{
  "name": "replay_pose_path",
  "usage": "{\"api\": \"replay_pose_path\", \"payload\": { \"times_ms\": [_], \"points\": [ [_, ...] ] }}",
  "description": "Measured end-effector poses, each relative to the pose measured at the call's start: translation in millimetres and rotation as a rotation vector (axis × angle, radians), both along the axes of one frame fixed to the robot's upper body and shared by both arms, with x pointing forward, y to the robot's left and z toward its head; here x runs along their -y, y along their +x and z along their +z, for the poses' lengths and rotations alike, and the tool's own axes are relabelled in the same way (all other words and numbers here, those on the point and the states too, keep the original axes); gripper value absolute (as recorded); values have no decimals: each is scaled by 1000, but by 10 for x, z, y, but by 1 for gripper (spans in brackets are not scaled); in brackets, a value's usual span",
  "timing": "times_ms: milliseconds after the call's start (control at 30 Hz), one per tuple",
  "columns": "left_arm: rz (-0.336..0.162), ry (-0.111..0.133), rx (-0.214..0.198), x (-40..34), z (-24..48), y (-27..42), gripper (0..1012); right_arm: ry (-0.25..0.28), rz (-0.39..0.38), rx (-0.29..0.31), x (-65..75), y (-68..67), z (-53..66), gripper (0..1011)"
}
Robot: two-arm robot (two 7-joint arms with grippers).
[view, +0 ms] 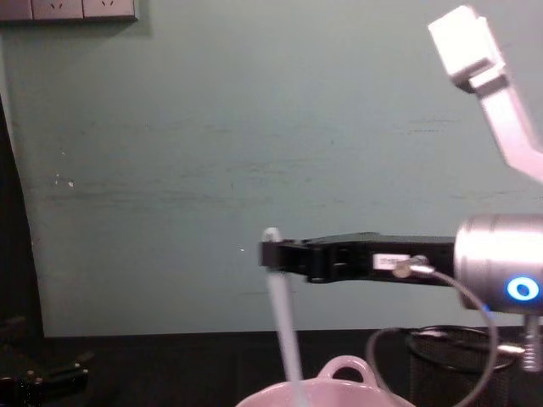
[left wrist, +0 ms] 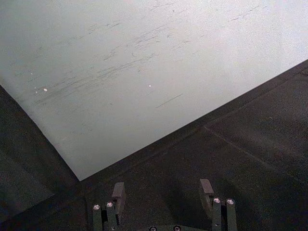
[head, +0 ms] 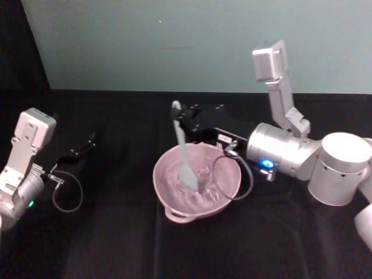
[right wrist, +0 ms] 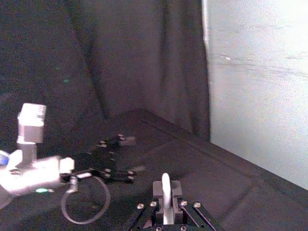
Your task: Use the one hand to pick up the spoon and stir the clear water in the bowl.
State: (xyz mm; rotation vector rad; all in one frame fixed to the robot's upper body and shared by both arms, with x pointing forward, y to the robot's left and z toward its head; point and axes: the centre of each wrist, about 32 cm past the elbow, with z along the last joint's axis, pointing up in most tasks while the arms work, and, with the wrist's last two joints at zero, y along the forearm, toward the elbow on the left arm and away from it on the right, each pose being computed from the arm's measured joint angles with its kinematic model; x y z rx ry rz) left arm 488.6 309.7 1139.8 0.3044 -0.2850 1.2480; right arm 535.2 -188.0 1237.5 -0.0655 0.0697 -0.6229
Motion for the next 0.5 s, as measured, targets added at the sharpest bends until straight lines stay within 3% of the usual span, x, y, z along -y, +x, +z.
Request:
{"api": "replay_pose_path", "payload": {
  "times_ms": [233,500],
  "points": [
    [0,0,0,0,0,0,1011,17,54,9,-212,35,36,110],
    [0,0,0,0,0,0,1011,36,38,0,-247,175,-2,110]
  ]
}}
